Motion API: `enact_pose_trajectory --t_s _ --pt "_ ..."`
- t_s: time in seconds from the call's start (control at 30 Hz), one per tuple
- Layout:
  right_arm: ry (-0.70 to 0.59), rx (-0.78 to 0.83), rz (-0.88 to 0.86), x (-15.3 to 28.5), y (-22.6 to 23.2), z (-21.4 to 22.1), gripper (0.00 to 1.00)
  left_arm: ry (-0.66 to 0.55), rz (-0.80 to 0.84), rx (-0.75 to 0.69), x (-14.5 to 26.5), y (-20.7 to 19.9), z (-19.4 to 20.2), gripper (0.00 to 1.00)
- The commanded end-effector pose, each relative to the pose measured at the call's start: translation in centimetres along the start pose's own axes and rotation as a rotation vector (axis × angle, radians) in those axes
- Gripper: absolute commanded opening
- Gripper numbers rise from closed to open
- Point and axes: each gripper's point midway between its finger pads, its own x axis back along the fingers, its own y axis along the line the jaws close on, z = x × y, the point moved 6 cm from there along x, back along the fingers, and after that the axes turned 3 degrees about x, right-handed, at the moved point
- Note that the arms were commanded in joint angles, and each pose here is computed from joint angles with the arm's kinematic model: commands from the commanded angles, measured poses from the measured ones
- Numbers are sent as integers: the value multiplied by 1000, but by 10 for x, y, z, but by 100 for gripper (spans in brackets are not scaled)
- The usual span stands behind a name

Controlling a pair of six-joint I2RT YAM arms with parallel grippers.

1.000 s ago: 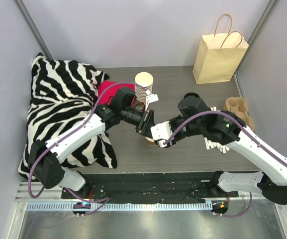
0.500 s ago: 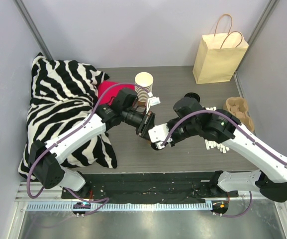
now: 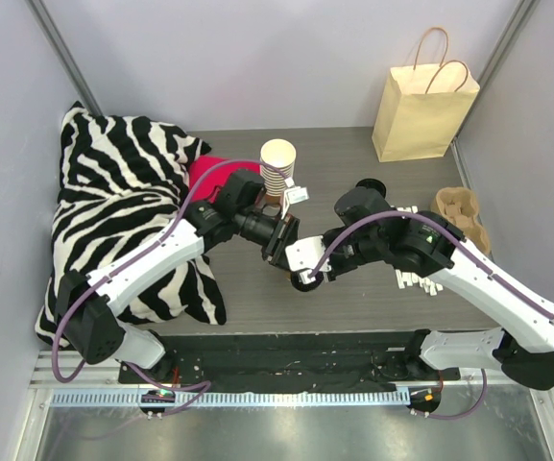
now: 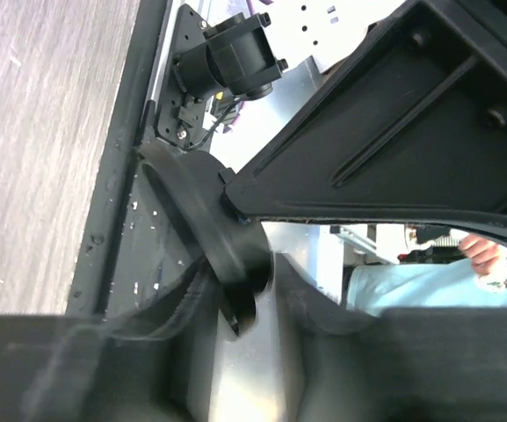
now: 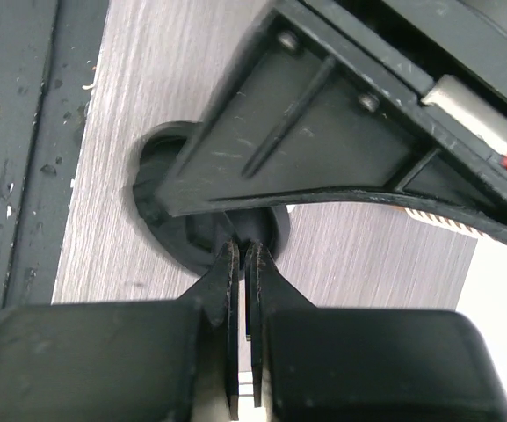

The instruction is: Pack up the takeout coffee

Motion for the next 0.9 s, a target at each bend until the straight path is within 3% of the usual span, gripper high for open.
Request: enact_pose_trajectory --t_s 0.0,0.17,0.2,0.3,0.37,0.5,0.67,0.77,0.87 --pt "-42 -45 125 14 -15 -11 1 -45 -1 -40 14 -6 -8 51" --pt "-17 -156 141 12 -10 -6 1 -115 -59 -60 36 -8 -9 74" --pt "-13 -180 143 11 -9 -5 1 -132 -82 -62 40 -7 -10 85" --pt "-1 -288 143 7 -9 0 1 -180 -159 -85 60 -5 -9 95" --pt "5 -372 143 3 -11 8 1 -223 -208 -82 76 -3 -6 98" --pt "1 -671 122 -8 -19 30 1 -427 -365 -61 131 12 -10 100" --pt "114 -922 152 -34 -29 57 1 -635 -635 -93 175 17 -10 100" --pt "139 -1072 162 -47 -32 63 1 -708 -769 -56 188 19 -6 100" --pt "133 -1180 185 -56 -36 69 1 -717 -788 -32 187 25 2 100"
